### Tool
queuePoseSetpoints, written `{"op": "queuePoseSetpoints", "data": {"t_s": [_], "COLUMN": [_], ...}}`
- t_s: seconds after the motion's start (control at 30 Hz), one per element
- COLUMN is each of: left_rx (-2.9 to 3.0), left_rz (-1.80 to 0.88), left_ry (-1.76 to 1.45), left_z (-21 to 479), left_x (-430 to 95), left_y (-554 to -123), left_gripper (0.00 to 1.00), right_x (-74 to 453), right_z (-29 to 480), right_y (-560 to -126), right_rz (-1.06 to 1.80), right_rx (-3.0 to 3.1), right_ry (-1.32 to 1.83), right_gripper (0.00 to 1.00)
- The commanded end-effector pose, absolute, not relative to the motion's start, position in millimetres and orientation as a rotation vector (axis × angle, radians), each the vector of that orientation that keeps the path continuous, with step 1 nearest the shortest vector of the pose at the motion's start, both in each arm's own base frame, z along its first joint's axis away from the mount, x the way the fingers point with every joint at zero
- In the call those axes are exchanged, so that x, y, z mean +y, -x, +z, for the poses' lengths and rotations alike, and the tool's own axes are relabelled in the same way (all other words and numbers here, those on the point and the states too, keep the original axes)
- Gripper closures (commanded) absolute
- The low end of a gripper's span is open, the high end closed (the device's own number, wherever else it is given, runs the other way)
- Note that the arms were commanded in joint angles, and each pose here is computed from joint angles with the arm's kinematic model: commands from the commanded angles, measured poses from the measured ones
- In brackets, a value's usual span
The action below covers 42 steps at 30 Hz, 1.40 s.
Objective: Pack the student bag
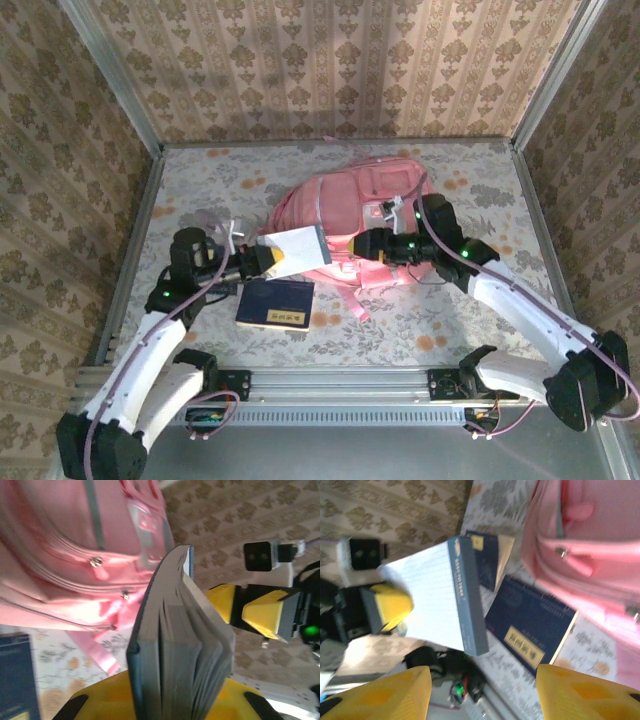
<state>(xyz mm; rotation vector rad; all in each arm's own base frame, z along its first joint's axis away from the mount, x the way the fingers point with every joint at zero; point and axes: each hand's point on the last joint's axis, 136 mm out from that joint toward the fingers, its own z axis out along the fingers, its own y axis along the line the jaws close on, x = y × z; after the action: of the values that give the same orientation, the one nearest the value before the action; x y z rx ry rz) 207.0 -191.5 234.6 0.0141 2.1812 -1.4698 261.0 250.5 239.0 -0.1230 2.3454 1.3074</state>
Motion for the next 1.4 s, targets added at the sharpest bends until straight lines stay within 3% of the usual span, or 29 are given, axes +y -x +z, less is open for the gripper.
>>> {"op": "queuePoseSetpoints", "data": {"t_s": [0.0, 0.17, 0.33, 0.53, 0.87, 1.23, 1.37], "left_rx": [2.211, 2.268, 2.324, 2.3, 2.299, 2.311, 2.317], "left_rz": [-1.21, -0.934, -0.669, -0.676, -0.704, -0.714, -0.714], "left_ry": [-0.011, 0.026, 0.102, 0.075, 0.032, 0.027, 0.028], "left_z": [233.7, 225.2, 214.7, 220.1, 219.0, 217.1, 215.6], "left_x": [-163.1, -133.7, -98.4, -100.1, -107.0, -109.1, -109.5], "left_y": [-202.3, -204.3, -199.0, -198.3, -200.0, -200.0, -201.0], "left_gripper": [1.0, 1.0, 1.0, 1.0, 1.0, 1.0, 1.0], "right_x": [244.5, 257.4, 276.5, 296.2, 319.6, 322.7, 333.9], "right_z": [222.0, 209.9, 205.3, 203.2, 171.3, 156.9, 148.5], "right_y": [-283.5, -319.6, -350.2, -380.8, -408.7, -424.1, -421.2], "right_rz": [1.04, 0.883, 0.84, 0.835, 0.749, 0.741, 0.815], "right_rx": [2.425, 2.504, 2.526, 2.542, 2.647, 2.678, 2.703], "right_ry": [0.134, 0.146, 0.142, 0.11, 0.106, 0.09, 0.104], "right_gripper": [0.41, 0.45, 0.57, 0.64, 0.64, 0.65, 0.69]}}
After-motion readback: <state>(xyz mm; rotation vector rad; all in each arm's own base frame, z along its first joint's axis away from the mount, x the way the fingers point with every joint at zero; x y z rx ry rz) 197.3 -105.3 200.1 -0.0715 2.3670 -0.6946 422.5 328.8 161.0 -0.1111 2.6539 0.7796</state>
